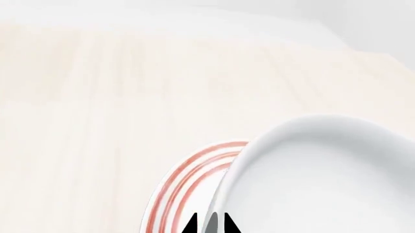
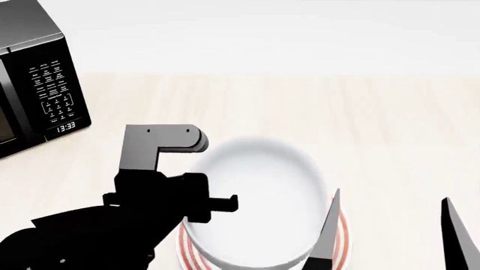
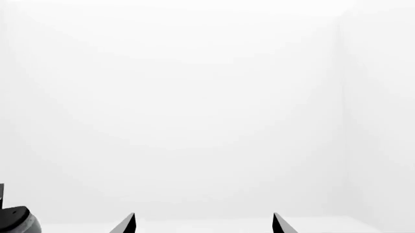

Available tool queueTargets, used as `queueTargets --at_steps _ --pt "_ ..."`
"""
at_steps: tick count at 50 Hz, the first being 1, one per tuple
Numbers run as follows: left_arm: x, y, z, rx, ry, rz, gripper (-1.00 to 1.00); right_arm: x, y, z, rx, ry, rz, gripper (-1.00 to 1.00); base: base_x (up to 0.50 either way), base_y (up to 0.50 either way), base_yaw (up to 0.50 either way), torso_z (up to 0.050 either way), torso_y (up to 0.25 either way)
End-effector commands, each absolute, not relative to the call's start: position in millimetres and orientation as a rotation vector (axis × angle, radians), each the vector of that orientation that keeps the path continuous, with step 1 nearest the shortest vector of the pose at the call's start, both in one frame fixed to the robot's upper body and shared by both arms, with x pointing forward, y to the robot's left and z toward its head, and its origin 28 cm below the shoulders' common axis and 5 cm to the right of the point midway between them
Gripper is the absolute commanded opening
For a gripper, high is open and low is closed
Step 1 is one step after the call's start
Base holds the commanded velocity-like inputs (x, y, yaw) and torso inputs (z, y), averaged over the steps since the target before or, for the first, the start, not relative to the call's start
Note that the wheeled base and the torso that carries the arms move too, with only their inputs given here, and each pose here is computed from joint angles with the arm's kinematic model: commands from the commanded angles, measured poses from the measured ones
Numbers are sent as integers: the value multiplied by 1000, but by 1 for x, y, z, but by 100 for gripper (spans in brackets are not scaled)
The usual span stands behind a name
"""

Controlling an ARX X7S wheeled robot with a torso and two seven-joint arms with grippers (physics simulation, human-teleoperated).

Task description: Pick up the white bowl and put it on the plate.

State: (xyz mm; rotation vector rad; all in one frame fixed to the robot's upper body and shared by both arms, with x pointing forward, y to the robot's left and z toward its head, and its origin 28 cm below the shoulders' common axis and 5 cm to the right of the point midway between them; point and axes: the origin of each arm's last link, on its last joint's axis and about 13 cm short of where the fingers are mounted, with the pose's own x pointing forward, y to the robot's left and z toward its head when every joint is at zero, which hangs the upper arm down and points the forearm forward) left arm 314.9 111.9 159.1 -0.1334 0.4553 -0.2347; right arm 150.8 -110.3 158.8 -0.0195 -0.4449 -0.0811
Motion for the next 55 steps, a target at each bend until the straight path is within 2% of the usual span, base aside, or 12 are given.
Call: queueTargets --at_steps 1,55 --pt "331 103 175 -247 439 -288 -100 152 -112 161 -18 -461 -85 100 0 0 0 0 0" --pt "345 102 148 -302 501 -258 -100 155 -111 158 -16 -449 -78 100 0 0 0 0 0"
